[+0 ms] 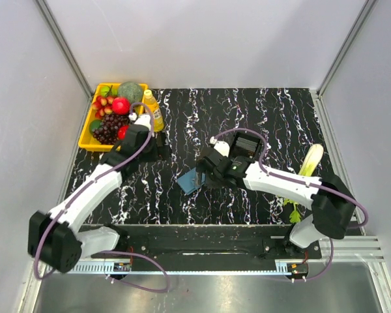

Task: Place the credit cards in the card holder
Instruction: Open the card holder at the center of the board.

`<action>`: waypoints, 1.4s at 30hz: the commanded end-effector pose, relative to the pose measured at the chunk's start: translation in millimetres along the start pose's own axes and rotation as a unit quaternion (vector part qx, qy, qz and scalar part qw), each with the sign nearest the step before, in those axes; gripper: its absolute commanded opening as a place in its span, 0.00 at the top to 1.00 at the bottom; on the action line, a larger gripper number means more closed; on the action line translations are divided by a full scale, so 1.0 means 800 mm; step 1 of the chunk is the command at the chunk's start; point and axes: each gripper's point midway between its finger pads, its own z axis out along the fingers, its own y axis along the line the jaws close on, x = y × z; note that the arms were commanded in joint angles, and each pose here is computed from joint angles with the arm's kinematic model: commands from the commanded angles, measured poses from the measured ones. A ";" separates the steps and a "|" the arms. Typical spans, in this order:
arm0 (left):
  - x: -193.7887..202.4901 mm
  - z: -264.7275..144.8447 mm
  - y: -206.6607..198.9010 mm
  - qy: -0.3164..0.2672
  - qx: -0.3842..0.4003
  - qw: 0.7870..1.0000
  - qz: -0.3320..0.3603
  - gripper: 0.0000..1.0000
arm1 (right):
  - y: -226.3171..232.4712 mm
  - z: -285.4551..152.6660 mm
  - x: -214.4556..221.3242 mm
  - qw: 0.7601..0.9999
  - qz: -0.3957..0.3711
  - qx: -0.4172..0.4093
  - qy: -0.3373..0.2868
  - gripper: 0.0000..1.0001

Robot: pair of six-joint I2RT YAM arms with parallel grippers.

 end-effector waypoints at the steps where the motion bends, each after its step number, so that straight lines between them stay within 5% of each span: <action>1: 0.023 0.043 -0.050 0.055 0.100 0.993 0.004 0.02 | -0.005 0.017 -0.005 0.999 0.033 0.027 -0.020 0.15; 18: 0.161 0.091 -0.052 0.178 0.165 0.970 -0.020 0.20 | 0.009 0.087 0.001 0.996 0.077 -0.016 0.044 0.32; 24: 0.171 0.099 -0.060 0.179 0.191 0.965 -0.024 0.24 | 0.002 0.098 -0.005 0.995 0.084 -0.009 0.047 0.34; 37: 0.211 0.078 -0.078 0.205 0.273 0.938 -0.049 0.63 | -0.011 0.133 -0.001 0.994 0.083 0.010 0.066 0.36; 42: 0.212 0.066 -0.094 0.202 0.323 0.923 -0.060 0.68 | -0.007 0.139 0.002 0.995 0.068 -0.007 0.071 0.41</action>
